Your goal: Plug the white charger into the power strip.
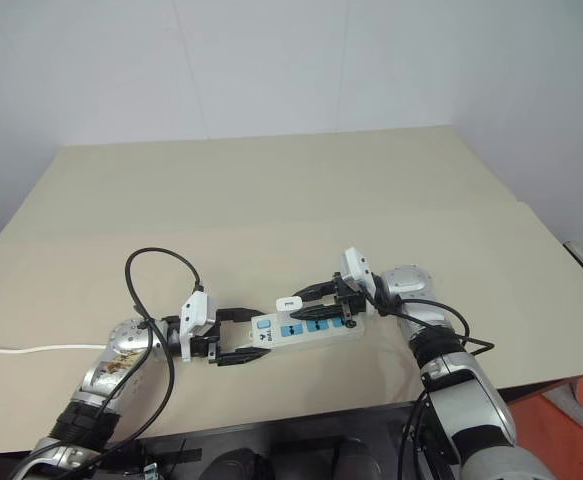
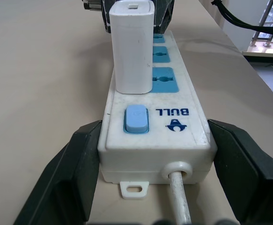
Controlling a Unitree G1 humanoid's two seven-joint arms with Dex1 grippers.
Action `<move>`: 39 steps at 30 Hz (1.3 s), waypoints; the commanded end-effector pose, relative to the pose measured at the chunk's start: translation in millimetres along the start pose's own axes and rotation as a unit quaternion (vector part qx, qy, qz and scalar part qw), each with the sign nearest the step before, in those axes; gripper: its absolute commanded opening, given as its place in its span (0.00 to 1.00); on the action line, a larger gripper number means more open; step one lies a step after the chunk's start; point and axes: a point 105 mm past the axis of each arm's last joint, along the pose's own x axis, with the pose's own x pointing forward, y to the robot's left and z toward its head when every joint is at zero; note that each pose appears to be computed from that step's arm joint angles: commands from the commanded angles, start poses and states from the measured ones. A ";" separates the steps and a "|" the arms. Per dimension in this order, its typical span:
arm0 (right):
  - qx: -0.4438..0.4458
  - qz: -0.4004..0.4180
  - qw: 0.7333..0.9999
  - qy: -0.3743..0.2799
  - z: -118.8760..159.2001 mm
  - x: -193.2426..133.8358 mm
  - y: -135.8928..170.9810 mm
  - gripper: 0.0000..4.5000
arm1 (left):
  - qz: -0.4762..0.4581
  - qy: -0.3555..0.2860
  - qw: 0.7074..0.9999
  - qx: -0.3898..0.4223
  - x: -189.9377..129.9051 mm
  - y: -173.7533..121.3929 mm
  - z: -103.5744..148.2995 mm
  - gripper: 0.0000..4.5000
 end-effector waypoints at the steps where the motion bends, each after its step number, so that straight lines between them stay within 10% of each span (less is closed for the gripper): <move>1: 0.018 0.020 0.999 0.046 -22.3 -7.5 11.5 0.24 | -0.025 -0.015 0.999 0.021 6.4 -6.6 12.0 0.71; 7: 0.019 0.015 0.998 0.051 -18.8 -9.0 5.6 0.24 | -0.025 -0.013 0.999 0.022 5.9 -5.5 11.3 0.71; 18: -0.001 0.006 0.999 0.032 0.4 -17.7 0.7 1.00 | -0.020 -0.015 1.000 0.019 9.4 -5.8 9.4 0.71; 33: -0.124 -0.047 0.991 0.028 46.4 -57.0 4.6 1.00 | -0.009 -0.010 1.000 0.017 6.7 0.1 11.9 0.71; 39: -0.139 -0.091 0.986 0.030 53.5 -77.8 22.4 1.00 | -0.013 -0.036 0.999 0.034 2.8 -3.7 20.3 0.99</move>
